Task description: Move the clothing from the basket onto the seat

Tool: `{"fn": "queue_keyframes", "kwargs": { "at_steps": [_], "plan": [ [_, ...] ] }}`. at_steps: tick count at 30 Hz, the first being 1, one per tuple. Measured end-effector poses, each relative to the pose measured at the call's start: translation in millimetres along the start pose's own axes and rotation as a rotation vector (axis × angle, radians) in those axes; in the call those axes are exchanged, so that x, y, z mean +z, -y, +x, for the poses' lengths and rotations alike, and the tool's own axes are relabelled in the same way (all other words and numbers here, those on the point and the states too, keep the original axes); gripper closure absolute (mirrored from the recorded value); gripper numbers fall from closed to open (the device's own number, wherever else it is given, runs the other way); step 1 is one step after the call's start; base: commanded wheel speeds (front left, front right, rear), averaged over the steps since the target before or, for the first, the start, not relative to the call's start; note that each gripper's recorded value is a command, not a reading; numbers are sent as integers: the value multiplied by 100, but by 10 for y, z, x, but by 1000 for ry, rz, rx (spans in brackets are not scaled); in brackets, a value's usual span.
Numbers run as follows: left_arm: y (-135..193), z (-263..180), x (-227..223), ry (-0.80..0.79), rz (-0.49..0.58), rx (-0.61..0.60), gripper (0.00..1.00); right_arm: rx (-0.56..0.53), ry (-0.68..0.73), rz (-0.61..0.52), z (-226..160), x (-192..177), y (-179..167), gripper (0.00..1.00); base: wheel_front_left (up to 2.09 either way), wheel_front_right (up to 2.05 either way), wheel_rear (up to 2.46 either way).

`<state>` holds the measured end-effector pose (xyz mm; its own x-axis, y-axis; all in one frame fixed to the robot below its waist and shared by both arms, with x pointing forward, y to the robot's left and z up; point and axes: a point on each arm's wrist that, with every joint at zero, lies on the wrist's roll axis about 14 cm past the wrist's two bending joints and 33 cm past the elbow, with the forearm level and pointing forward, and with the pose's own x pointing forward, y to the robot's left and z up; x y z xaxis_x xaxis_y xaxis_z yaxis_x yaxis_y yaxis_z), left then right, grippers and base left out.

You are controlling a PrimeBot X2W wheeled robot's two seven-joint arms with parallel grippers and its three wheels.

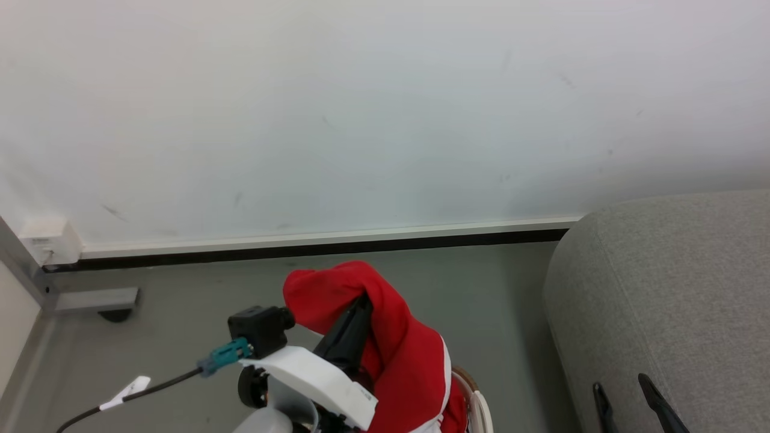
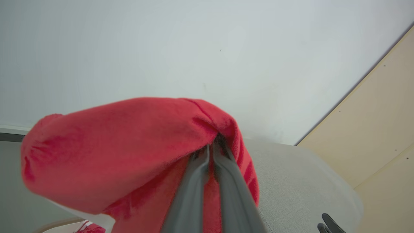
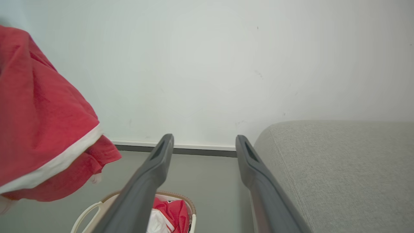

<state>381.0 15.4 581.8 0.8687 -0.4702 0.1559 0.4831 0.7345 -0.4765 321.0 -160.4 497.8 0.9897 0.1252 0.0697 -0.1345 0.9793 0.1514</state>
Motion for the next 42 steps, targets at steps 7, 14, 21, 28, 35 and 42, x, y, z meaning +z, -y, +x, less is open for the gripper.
{"fn": "queue_keyframes", "kwargs": {
  "at_steps": [7,14,21,28,35,42],
  "plan": [
    [214,-6,97,7,5,-52,100,152,26,-76,-92,155,-209,0,0,0,0],
    [390,18,140,15,-6,-94,100,369,-16,-106,-40,184,-646,0,0,0,0],
    [462,37,163,18,-4,-111,100,570,-55,-119,48,136,-1230,0,0,0,0],
    [531,25,159,14,6,-128,100,642,-76,-182,236,-15,-1551,0,0,0,0],
    [539,34,126,-1,4,-132,100,624,-96,-208,492,-183,-1717,100,0,0,0],
    [441,55,128,1,8,-101,100,579,-53,-171,673,-57,-1676,100,0,0,0]
  ]
}}
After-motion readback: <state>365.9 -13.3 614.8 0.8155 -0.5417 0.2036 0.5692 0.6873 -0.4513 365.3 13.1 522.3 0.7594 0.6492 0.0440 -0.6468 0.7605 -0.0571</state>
